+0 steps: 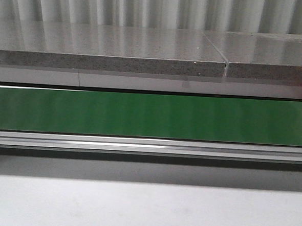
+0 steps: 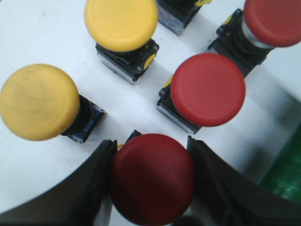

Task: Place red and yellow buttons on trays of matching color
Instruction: 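Lower the left gripper onto the red button and grasp it, then carry the red button onto the green belt and open the left gripper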

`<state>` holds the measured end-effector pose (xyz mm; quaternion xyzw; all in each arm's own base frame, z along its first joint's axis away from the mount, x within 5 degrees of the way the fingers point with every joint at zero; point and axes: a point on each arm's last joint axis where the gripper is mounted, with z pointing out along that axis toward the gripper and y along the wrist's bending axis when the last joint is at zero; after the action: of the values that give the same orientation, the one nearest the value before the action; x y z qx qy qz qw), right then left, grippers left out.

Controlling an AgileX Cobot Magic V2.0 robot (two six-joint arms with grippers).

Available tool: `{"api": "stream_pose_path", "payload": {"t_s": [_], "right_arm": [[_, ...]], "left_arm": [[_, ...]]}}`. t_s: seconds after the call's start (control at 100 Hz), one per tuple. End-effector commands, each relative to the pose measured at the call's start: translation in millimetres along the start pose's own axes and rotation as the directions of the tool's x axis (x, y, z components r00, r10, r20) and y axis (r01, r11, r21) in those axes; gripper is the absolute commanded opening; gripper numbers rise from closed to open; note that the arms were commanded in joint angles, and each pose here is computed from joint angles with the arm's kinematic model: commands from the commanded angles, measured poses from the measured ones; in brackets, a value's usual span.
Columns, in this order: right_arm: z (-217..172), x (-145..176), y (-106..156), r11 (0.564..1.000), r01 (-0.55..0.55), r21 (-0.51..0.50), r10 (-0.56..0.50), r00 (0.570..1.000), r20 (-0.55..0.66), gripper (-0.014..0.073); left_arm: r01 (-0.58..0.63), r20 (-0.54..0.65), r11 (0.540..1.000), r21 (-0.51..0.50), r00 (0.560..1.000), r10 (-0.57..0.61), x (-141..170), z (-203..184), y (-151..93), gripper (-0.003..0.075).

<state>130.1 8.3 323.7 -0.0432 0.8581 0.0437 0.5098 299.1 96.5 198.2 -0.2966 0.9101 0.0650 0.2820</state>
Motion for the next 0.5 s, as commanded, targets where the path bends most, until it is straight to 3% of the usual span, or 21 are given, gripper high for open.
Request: {"api": "stream_pose_path", "payload": {"t_s": [0.0,0.22,0.49], "right_arm": [[-5.7,-12.5,-0.1,1.0,0.003,0.009,-0.004,0.996,0.088,-0.0067],[-5.7,-12.5,-0.1,1.0,0.003,0.009,-0.004,0.996,0.088,-0.0067],[-5.7,-12.5,-0.1,1.0,0.003,0.009,-0.004,0.996,0.088,-0.0067]], "left_arm": [[0.009,0.116,0.999,0.04,0.993,-0.013,-18.0,-29.6,-0.7,-0.0004],[-0.012,0.243,0.997,0.076,0.97,-0.007,-24.6,-82.3,1.3,-0.0021],[-0.157,0.371,0.978,0.135,0.924,0.097,-17.7,-135.4,-13.3,-0.0021]]}}
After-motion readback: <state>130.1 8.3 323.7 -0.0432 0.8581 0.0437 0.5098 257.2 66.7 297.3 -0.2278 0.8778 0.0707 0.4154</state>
